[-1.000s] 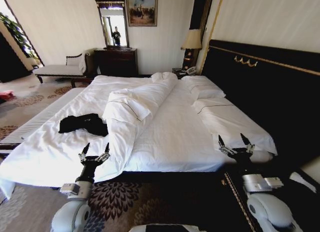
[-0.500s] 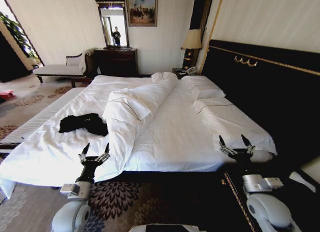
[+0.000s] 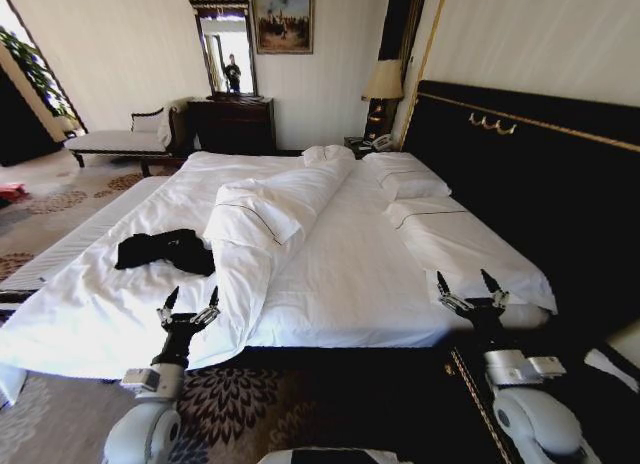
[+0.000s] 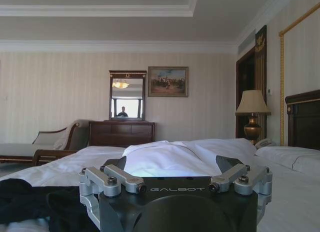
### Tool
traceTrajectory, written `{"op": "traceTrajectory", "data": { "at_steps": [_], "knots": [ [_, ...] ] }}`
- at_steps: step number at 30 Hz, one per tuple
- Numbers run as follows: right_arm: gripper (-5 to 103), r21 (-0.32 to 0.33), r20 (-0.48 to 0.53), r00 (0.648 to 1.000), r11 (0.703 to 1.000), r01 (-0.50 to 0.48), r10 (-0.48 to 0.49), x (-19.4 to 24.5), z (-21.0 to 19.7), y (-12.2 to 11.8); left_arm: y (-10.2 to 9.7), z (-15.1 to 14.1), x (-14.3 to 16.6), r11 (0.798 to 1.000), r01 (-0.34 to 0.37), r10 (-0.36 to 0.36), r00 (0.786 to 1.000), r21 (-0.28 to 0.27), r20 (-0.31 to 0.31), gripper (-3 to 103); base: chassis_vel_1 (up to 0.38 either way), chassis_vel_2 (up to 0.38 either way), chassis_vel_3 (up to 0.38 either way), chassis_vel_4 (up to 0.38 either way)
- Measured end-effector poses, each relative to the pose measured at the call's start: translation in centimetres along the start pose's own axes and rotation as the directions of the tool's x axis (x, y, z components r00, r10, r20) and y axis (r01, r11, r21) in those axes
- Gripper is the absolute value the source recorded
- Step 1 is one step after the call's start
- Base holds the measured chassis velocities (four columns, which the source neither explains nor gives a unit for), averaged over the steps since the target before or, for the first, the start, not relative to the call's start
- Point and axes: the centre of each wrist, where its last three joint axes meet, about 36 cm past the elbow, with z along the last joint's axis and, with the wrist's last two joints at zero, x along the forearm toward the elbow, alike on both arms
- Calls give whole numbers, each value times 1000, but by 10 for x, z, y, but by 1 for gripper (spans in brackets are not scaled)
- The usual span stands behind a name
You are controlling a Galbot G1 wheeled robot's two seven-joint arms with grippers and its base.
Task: Fold the clothes on the bed.
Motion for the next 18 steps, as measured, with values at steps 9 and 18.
{"op": "traceTrajectory", "data": {
  "at_steps": [9, 18],
  "knots": [
    [100, -3, 10, 1000, 1000, 0, 0, 1, 0, 2, 0, 1, 2, 1000, 0, 0, 1000, -5, -1, 100, -26, 22, 27, -26],
    [100, 16, 4, 1000, 1000, 5, -5, 1, 2, 2, 2, 1, 3, 1000, 1, -1, 1000, -11, 0, 100, 0, 0, 0, 0]
  ]
}}
